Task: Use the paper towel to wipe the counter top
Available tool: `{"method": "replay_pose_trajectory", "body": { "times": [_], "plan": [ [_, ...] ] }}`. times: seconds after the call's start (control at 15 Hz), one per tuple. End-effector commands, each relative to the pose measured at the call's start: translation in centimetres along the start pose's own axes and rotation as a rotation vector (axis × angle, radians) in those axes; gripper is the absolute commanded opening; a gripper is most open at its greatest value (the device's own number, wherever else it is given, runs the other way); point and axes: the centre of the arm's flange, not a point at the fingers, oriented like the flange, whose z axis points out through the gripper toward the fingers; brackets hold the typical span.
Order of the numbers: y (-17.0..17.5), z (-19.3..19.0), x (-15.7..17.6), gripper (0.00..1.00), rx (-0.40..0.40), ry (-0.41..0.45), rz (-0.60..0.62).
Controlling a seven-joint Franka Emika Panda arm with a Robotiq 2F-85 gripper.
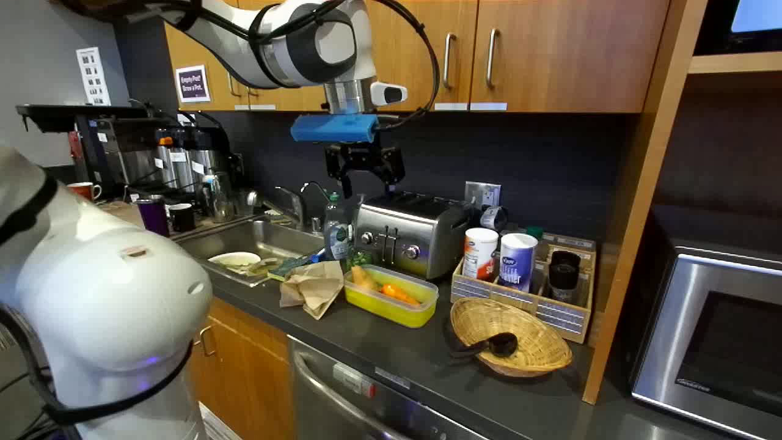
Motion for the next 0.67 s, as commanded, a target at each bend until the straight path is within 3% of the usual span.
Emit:
{"method": "replay_pose_trajectory", "body": {
  "times": [0.0,0.6],
  "plan": [
    [0.00,0.00,0.00,1.00,0.000,0.000,0.000],
    [0.18,-0.19,0.03,1.00,-0.008,-0.005,0.003]
  ]
}}
